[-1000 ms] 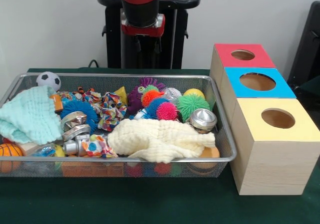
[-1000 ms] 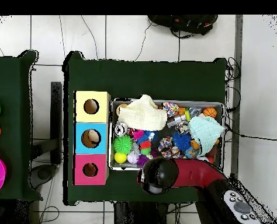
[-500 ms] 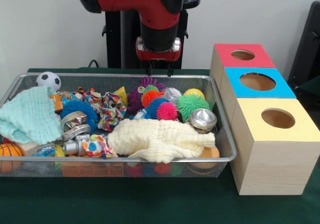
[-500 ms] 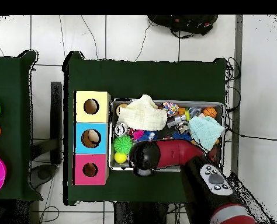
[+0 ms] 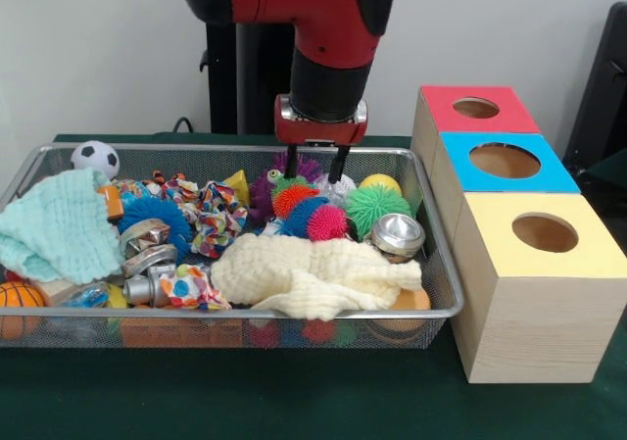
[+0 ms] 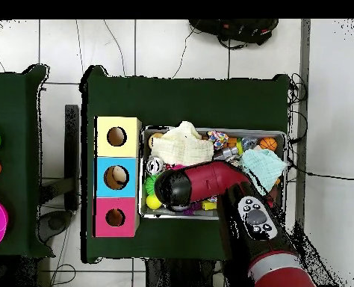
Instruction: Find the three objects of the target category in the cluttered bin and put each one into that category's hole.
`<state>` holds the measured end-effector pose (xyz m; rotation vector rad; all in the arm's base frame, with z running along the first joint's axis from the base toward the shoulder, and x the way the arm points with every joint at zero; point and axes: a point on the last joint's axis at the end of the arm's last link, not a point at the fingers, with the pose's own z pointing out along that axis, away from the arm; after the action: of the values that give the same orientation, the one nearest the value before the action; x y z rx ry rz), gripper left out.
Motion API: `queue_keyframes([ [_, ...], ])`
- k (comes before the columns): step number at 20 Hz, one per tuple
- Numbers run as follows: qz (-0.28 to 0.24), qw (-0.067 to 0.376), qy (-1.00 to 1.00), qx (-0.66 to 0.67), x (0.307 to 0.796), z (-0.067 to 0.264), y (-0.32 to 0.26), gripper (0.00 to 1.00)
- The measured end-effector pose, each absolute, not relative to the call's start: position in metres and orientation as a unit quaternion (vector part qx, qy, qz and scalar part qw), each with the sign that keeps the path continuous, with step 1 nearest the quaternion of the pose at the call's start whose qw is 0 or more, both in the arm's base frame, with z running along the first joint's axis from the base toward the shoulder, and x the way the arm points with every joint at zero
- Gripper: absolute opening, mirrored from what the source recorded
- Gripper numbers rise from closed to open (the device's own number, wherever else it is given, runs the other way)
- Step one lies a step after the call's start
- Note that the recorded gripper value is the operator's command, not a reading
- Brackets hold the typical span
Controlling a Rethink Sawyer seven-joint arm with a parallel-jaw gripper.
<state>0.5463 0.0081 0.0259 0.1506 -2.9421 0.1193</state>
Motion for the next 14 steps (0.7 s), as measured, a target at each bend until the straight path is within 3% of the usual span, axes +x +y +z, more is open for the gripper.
queue_keyframes([
  [6, 0.046, 0.077, -0.995, 0.037, 0.560, 0.037, -0.009, 1.00],
  [14, 0.041, 0.063, -0.997, -0.022, 0.562, 0.043, -0.076, 1.00],
])
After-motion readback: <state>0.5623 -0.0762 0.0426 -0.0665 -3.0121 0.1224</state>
